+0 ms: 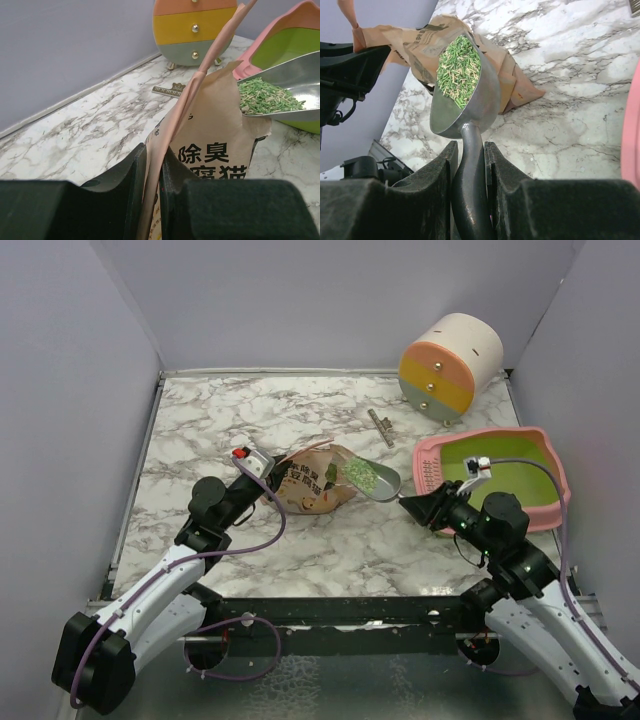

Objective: Fill the litter box with clean litter

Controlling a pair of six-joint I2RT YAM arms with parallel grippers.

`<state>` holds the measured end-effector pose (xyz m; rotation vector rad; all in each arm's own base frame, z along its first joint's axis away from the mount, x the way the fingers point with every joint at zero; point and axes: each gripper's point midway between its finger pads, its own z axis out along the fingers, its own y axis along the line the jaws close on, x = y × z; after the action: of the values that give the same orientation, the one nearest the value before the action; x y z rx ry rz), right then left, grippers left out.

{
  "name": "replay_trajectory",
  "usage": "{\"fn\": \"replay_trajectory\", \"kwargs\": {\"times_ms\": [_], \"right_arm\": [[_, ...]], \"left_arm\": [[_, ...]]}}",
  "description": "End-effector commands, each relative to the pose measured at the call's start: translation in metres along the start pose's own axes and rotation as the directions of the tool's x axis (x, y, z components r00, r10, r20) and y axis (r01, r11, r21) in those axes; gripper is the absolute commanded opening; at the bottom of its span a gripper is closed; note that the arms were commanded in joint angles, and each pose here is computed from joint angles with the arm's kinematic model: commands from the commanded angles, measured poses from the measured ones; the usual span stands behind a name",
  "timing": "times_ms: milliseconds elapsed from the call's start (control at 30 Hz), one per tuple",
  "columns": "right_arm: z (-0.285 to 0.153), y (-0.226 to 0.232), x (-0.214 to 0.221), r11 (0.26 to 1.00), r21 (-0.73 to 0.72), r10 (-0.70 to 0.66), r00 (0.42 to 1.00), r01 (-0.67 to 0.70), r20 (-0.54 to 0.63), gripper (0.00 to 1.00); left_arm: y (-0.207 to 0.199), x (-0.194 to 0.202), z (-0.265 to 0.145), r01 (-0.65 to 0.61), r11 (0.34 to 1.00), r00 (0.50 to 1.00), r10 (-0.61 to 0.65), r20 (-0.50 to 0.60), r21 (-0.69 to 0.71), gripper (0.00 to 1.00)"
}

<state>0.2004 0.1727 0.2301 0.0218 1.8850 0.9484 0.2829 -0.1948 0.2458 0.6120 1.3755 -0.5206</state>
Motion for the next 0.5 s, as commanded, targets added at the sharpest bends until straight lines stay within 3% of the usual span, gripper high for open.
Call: {"fn": "replay_trajectory", "kwargs": {"times_ms": [0,467], "right_arm": [[-0.016,0.003,-0.028,0.999,0.042,0.011,0.994,-0.016,0.107,0.01],[-0.048,-0.014,-0.057,0.981,0.188,-0.006,0.973,-0.038,0.229,0.01]], "left_arm": [[0.003,-0.022,0.0,0.002,1.0,0.997,-0.001,0.073,-0.015,0.19],[0.002,-0.023,0.0,0.008,1.0,0.997,-0.007,0.078,-0.011,0.2]]}}
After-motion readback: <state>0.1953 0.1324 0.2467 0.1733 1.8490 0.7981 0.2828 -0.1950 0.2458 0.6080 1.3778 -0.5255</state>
